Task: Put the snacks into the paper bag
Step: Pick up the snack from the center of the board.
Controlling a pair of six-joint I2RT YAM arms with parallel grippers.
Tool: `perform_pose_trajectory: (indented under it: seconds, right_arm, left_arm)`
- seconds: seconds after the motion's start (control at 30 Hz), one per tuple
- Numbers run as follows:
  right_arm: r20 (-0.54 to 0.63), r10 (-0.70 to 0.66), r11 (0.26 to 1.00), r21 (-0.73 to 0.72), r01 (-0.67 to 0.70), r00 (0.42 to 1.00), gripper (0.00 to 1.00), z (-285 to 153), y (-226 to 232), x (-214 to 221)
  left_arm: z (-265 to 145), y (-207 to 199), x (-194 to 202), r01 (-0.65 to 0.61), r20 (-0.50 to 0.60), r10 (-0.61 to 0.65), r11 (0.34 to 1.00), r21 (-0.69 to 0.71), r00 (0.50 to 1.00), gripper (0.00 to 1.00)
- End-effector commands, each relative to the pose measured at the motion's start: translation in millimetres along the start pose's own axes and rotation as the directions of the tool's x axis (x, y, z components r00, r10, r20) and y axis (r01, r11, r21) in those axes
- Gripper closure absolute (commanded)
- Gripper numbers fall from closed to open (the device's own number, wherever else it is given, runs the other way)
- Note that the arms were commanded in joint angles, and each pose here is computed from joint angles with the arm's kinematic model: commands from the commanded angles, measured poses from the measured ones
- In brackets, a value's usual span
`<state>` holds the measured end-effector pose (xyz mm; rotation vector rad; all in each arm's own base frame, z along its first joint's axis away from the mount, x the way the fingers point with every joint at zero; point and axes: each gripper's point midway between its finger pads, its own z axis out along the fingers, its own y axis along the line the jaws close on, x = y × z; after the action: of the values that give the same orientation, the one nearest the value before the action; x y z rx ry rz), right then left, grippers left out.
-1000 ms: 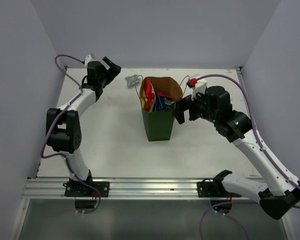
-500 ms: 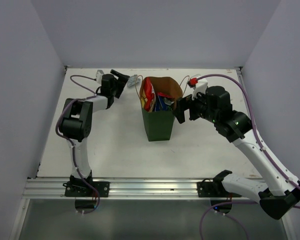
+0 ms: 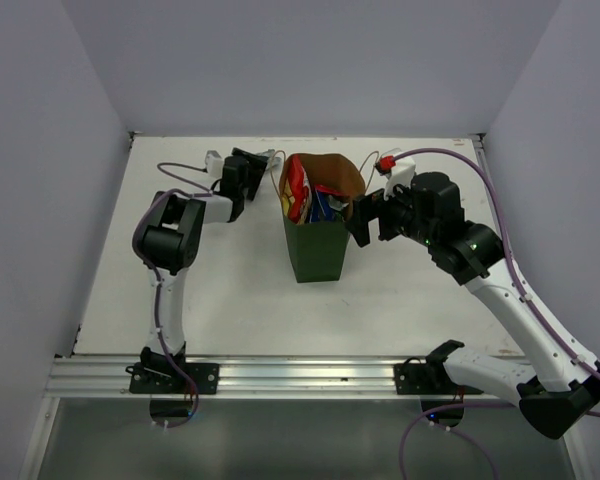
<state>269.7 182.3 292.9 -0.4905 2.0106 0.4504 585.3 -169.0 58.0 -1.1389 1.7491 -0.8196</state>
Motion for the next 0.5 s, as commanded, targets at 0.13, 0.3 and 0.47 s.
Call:
perform_pose_trajectory:
  seconds: [0.13, 0.3, 0.47]
  right_arm:
    - [0.031, -0.005, 1.0, 0.028, 0.004, 0.999, 0.01, -4, -4, -13]
    - [0.024, -0.009, 1.0, 0.03, 0.008, 1.0, 0.02, -3, -5, -12]
    - [0.021, -0.01, 0.999, 0.031, 0.01, 1.0, 0.01, -2, -5, -13]
  left_arm:
    - [21, -8, -7, 0.049, 0.108, -0.052, 0.998, 0.031, 0.993, 0.16]
    - [31, 3, -6, 0.052, 0.13, -0.053, 0.999, 0.012, 0.99, 0.28]
    - [38, 13, -7, 0.055, 0.144, -0.052, 0.998, -0.018, 0.988, 0.33]
